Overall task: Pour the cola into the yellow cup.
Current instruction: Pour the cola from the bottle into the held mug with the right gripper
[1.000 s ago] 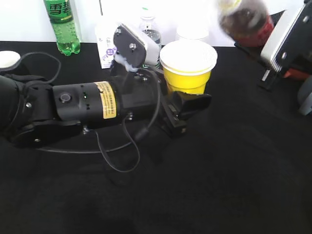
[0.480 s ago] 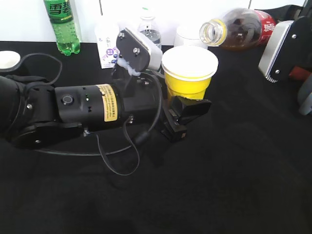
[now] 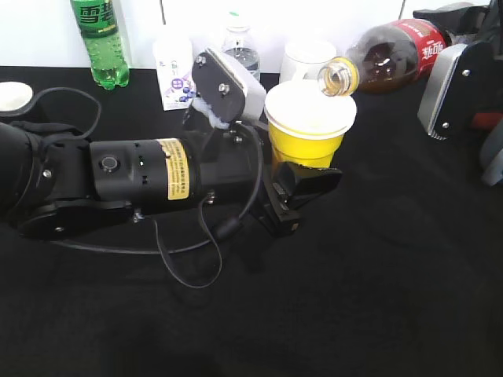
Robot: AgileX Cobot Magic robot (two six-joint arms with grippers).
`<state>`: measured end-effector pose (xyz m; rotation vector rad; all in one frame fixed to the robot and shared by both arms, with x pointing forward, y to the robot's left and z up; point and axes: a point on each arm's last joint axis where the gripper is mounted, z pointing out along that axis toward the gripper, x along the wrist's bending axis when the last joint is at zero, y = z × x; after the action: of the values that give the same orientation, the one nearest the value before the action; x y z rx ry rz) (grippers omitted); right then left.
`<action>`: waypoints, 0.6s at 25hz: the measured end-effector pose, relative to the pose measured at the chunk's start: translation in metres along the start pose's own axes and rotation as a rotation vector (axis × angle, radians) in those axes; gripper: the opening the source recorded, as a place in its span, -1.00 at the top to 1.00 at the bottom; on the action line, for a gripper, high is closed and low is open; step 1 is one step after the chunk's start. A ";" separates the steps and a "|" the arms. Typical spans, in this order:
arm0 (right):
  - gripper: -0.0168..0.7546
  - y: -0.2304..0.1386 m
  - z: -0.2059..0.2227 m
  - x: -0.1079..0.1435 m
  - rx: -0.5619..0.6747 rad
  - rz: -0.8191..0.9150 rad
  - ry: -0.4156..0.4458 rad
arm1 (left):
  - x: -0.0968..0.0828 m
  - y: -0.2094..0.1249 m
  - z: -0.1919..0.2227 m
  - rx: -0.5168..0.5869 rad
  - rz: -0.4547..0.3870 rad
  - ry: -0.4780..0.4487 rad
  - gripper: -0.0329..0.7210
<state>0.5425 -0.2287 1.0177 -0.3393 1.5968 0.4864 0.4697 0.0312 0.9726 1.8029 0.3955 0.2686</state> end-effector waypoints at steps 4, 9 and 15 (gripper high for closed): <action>0.01 -0.001 0.000 -0.001 0.006 -0.036 -0.011 | 0.001 -0.002 0.000 0.019 0.001 0.009 -0.27; 0.01 0.001 0.000 -0.004 -0.010 -0.077 -0.044 | 0.002 -0.004 0.000 0.044 -0.002 0.023 -0.27; 0.01 0.001 0.000 -0.004 -0.006 -0.117 -0.047 | 0.002 -0.004 0.000 0.045 -0.002 0.023 -0.27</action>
<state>0.5424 -0.2283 1.0220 -0.4211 1.5210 0.4066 0.4711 0.0330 0.9688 1.8445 0.4225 0.2819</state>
